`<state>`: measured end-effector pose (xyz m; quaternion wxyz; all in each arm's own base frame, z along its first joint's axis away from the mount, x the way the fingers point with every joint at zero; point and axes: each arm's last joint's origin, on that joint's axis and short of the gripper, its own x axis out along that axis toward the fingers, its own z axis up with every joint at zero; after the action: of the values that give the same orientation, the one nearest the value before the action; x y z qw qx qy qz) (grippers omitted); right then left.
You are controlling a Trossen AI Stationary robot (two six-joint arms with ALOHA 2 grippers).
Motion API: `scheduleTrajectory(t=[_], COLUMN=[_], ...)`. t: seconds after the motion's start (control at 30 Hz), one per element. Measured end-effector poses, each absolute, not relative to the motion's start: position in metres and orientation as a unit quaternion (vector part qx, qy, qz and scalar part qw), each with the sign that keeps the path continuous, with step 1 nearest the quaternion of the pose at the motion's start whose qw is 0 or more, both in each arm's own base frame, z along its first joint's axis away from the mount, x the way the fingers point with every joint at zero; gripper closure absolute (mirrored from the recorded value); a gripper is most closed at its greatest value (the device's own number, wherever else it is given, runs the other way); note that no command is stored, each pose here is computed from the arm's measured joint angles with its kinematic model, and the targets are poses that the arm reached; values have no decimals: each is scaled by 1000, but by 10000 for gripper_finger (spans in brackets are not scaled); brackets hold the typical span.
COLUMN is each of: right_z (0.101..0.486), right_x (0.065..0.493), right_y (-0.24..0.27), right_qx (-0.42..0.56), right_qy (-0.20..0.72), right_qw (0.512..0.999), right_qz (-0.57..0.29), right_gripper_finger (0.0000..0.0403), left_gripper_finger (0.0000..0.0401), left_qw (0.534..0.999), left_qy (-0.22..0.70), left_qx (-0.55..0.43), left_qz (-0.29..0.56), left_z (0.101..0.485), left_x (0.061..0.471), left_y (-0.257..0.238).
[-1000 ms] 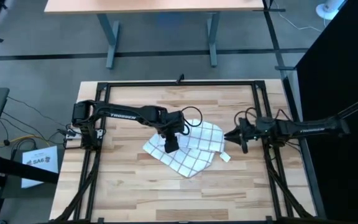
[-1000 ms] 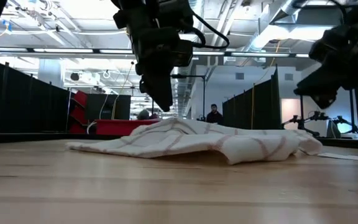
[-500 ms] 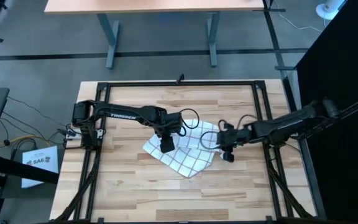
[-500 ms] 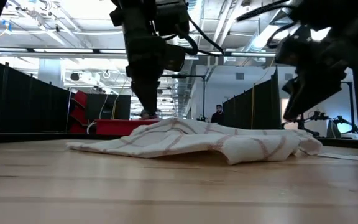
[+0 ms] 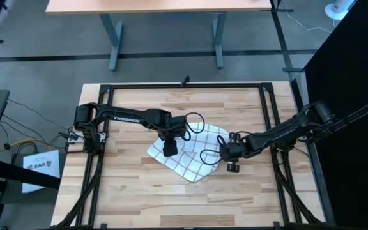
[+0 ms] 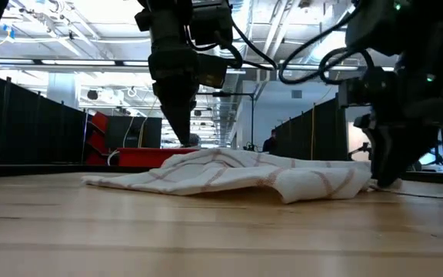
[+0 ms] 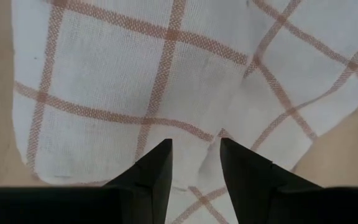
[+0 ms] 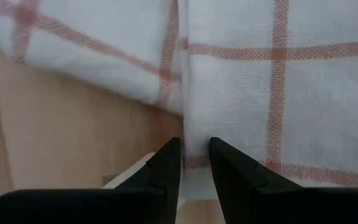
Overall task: Roll towel
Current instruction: Prepare the white and orange patterned towel for rolling
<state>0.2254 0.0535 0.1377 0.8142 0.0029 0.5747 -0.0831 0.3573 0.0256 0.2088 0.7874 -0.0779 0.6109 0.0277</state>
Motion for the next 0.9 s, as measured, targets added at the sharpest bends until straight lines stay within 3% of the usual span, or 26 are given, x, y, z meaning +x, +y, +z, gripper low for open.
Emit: scheduleTrajectory(t=[0.2, 0.43, 0.67, 0.9], right_z=[141, 129, 133, 189], right_x=[229, 232, 229, 226], right_y=[52, 50, 47, 51], right_qx=[24, 15, 23, 25], right_qy=[553, 575, 575, 549], right_qw=[828, 812, 810, 830], right_qz=[-92, -97, -116, -97], right_gripper_finger=[327, 332, 397, 401], left_gripper_finger=[281, 281, 281, 298], left_qw=[788, 789, 789, 776], left_qy=[611, 610, 610, 628], left_qx=[-71, -69, -69, -59], left_qz=[24, 24, 23, 18], left_z=[209, 209, 209, 208], left_x=[357, 357, 357, 353], left_y=[26, 26, 25, 25])
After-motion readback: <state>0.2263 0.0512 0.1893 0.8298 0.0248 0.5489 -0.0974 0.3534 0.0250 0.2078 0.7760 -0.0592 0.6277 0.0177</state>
